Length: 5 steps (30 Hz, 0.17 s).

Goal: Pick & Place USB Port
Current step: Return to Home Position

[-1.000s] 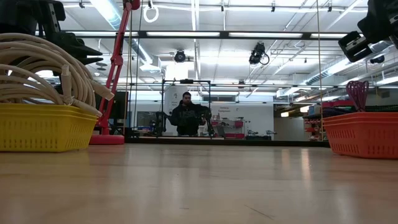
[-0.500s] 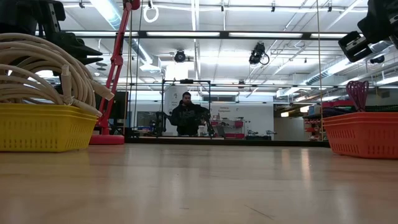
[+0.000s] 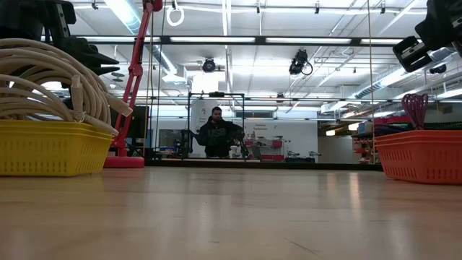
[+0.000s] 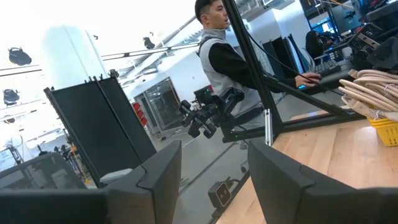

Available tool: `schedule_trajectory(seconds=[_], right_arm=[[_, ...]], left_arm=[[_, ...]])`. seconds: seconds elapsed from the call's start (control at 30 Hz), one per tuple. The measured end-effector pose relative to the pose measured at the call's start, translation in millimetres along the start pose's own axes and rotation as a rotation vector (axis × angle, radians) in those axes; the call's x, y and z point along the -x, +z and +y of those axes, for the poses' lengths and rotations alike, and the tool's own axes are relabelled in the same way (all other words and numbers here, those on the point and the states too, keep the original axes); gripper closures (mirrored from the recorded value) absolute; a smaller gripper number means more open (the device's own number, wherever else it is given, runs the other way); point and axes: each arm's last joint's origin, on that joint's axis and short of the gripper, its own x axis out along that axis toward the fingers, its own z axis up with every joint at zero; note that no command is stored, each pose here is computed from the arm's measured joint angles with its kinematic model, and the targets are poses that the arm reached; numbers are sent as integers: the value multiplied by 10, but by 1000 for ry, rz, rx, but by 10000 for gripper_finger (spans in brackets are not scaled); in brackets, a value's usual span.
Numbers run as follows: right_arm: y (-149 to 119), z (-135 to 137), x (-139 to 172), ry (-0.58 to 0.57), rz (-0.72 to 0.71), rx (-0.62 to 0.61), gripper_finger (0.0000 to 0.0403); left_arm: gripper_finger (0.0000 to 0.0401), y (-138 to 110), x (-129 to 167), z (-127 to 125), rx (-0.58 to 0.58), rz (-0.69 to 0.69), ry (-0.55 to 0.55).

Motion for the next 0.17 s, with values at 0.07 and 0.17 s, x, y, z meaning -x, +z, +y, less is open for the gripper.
schedule_trajectory(seconds=[0.07, 0.17], right_arm=[[0, 0, 0, 0, 0, 0, 215], [0, 0, 0, 0, 0, 0, 215]], left_arm=[[364, 0, 0, 0, 0, 0, 0], [364, 0, 0, 0, 0, 0, 0]])
